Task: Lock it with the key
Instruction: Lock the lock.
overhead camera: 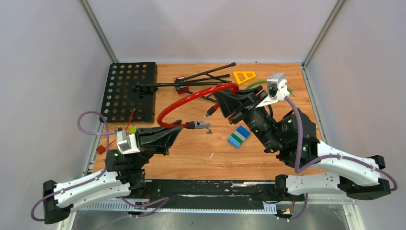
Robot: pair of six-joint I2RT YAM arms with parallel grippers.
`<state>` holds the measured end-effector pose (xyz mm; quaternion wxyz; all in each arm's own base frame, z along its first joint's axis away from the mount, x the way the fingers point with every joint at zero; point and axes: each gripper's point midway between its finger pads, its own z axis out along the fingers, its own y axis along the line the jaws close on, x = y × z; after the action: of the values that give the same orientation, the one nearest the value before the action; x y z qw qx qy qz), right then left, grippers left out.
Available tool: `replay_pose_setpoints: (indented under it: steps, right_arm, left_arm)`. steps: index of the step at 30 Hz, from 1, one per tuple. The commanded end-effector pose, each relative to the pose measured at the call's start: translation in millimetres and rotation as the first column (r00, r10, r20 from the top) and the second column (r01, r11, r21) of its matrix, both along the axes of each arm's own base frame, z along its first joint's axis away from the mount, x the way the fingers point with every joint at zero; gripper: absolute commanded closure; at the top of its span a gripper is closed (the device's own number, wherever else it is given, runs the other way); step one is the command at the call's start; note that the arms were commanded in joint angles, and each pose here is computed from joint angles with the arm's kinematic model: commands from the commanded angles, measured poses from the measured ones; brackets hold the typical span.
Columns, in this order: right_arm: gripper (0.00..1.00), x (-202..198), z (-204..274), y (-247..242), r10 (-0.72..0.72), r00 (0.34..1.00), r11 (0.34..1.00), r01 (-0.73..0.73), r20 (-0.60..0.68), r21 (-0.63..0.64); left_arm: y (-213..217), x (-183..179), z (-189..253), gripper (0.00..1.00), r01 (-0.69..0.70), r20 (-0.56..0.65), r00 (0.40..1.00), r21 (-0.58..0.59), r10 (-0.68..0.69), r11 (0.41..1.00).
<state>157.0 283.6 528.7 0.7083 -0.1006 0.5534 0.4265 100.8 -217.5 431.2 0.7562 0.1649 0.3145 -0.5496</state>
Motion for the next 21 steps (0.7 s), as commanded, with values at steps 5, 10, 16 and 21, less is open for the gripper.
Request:
replay_pose_setpoints:
  steps: [5, 10, 16, 21]
  right_arm:
    - [1.0, -21, 30, 0, 0.138, 0.99, 0.98, -0.137, 0.004, 0.142]
    - [1.0, -19, 22, 9, 0.143, 0.99, 0.982, -0.141, -0.006, 0.122]
    - [1.0, -11, 12, 12, 0.103, 0.994, 0.989, -0.097, -0.042, 0.113]
    - [1.0, -5, 3, 15, 0.071, 0.995, 0.993, -0.064, -0.067, 0.102]
  left_arm:
    - [28, -8, 32, 1.0, 0.003, 0.026, 1.0, -0.152, 0.001, 0.988]
    - [25, -8, 32, 1.0, 0.006, 0.024, 1.0, -0.149, -0.003, 0.989]
    - [23, -6, 31, 1.0, 0.002, 0.023, 1.0, -0.141, 0.001, 0.99]
    - [24, -6, 32, 1.0, -0.002, 0.025, 1.0, -0.143, 0.005, 0.99]
